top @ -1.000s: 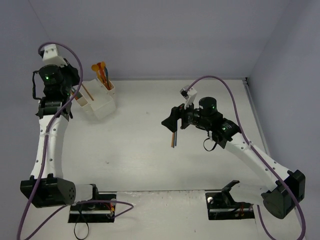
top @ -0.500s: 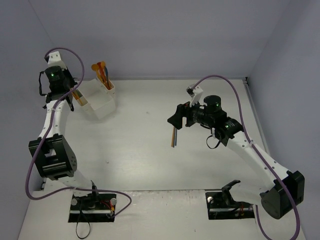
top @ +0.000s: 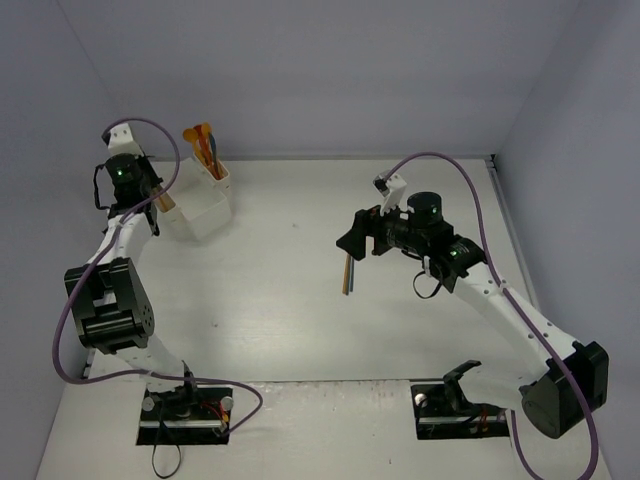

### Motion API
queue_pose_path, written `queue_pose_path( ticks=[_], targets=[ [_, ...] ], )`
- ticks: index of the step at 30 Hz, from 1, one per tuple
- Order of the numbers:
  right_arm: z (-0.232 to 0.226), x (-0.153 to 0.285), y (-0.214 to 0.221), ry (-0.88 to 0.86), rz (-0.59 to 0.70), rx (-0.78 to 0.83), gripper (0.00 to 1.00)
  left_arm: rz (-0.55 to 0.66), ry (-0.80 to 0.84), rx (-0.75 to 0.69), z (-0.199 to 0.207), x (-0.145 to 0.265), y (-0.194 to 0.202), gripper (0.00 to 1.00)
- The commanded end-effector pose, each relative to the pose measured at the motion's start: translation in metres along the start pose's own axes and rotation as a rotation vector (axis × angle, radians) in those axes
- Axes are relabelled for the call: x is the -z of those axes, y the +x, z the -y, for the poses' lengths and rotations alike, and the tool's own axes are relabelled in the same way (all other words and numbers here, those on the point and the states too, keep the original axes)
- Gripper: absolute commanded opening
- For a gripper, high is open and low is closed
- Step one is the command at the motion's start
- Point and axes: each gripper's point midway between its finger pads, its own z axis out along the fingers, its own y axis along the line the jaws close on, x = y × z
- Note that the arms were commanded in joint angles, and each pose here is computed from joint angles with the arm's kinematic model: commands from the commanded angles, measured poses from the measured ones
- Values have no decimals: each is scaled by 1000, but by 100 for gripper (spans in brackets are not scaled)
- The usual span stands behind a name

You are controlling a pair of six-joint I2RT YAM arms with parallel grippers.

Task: Sort the eating utensils into containers

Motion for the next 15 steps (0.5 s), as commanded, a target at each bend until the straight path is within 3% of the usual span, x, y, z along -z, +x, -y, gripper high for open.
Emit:
queue_pose_path(
  ticks=[1,5,9,12,15],
  targets=[
    [0,-3,-8,-15,28,-2,74,153,27,44,6,2,-37,19],
    [7,-7,-5,26,24,-37,74,159,24,53,5,11,-40,36],
    [24,-12,3,114,10,-102,72,203,25,59,5,36,-65,63],
    [41,-15,14,214,-14,-177,71,165,16,61,5,54,-69,72],
    [57,-23,30,293,-49,-232,68,136,30,69,13,84,-80,75]
  ],
)
